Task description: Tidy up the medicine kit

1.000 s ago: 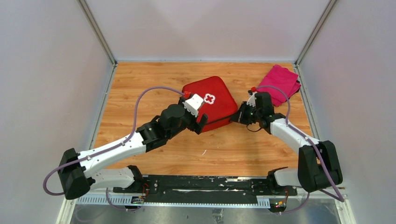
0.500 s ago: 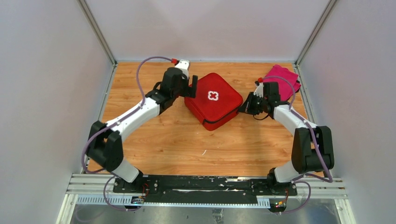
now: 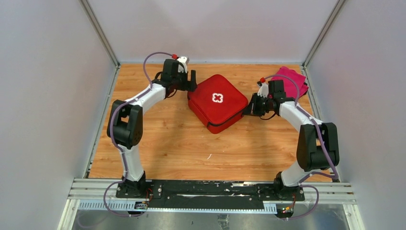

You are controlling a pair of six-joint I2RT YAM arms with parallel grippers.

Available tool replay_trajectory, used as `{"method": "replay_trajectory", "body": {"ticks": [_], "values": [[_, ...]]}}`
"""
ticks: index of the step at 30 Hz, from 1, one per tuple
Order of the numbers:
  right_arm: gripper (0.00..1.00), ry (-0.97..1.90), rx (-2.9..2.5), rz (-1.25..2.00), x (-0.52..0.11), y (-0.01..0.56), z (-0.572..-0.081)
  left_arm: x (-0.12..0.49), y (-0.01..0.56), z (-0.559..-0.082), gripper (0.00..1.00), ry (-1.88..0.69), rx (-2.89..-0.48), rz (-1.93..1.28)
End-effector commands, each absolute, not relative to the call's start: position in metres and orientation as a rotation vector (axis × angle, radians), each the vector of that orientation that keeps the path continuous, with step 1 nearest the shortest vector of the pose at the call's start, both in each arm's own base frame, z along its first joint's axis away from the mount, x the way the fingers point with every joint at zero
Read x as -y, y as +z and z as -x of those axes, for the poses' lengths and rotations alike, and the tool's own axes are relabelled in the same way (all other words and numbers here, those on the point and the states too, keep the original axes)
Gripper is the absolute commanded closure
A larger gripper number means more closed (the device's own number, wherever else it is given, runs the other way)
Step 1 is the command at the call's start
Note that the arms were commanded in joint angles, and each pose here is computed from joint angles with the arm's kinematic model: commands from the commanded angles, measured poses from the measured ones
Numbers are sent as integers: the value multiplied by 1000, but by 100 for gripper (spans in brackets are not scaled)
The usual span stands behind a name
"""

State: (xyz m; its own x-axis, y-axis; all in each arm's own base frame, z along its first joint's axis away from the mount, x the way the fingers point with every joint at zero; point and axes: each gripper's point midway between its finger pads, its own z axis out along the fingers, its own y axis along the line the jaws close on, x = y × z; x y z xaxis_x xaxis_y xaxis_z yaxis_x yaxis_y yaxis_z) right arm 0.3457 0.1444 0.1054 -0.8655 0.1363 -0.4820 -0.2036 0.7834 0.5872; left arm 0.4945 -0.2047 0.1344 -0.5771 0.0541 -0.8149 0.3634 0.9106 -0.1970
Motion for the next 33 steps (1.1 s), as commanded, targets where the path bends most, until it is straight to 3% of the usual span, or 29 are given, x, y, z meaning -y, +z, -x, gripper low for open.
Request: {"method": "replay_trajectory", "body": {"ticks": [1,8,19,33], "values": [[100,945,-2466,139,-157,114,-341,216,136,-503,13,-556,-2124,-342],[100,954,-2478,179,-165,114,-339,245,127,-495,20,-804,-2111,-324],[100,904,-2488,226,-171,113,-351,237,127,-456,24,-846,-2175,-273],[100,901,-2534,349,-181,101,-364,199,116,-348,26,-782,-2333,-213]]}}
